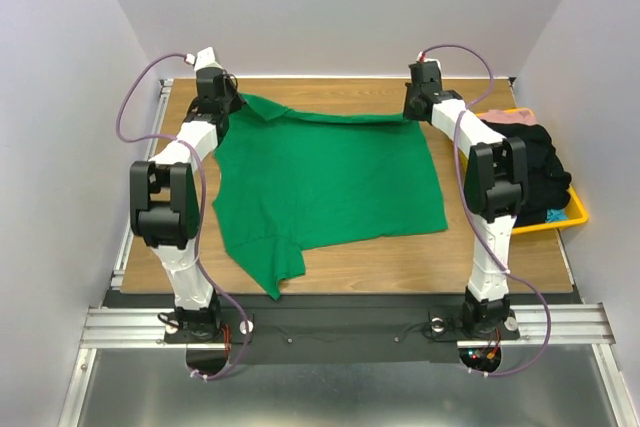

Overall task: Fold and stack the t-shirts
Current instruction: Flatten the tshirt out, then fold the tshirt

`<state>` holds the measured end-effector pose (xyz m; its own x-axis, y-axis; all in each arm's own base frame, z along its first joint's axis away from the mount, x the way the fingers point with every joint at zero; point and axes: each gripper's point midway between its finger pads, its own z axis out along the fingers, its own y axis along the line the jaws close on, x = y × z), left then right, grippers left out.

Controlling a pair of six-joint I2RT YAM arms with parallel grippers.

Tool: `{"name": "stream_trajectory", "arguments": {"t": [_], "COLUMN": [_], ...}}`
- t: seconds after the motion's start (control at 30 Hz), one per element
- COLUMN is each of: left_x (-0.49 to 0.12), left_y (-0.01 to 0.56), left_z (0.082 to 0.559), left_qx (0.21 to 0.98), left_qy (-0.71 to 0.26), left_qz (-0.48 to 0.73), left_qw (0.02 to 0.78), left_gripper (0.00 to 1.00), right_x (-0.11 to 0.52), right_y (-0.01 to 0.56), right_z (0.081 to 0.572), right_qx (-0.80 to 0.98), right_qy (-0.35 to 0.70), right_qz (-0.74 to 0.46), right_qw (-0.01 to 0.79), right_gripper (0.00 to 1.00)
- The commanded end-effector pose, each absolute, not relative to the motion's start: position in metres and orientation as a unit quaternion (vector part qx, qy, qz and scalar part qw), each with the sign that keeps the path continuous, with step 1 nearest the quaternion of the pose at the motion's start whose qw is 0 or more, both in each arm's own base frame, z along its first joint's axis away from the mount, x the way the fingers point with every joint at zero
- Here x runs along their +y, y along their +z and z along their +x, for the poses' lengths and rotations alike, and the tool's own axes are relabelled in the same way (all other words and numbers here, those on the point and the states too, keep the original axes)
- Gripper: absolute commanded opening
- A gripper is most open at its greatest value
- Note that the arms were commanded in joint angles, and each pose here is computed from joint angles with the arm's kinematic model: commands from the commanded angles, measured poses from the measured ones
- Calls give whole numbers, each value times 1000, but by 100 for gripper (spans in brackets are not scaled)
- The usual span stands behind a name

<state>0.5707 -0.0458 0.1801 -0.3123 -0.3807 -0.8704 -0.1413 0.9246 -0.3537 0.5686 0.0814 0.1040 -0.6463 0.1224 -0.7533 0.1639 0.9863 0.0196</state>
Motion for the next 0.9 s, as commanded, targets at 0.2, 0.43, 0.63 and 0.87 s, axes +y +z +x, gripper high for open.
{"name": "stream_trajectory", "arguments": {"t": [0.2, 0.43, 0.63, 0.87], "left_x": [-47, -39, -48, -46], "left_y": [170, 162, 146, 109], "left_z": [493, 446, 424, 403], "left_qx": [819, 824, 837, 855], "left_qy": [-138, -125, -146, -130], "left_qz": [-240, -278, -286, -307], "left_qw": [503, 477, 444, 397], "left_gripper": [0, 0, 0, 0], "right_x": [69, 63, 60, 59], "right_y": [158, 158, 153, 136], "right_z": [552, 548, 548, 544], "right_qx": [888, 891, 893, 901], "right_qy": [-33, -46, -57, -64], "right_qz": [58, 47, 42, 30], "right_qw": [455, 450, 445, 428], "right_gripper": [0, 0, 0, 0]}}
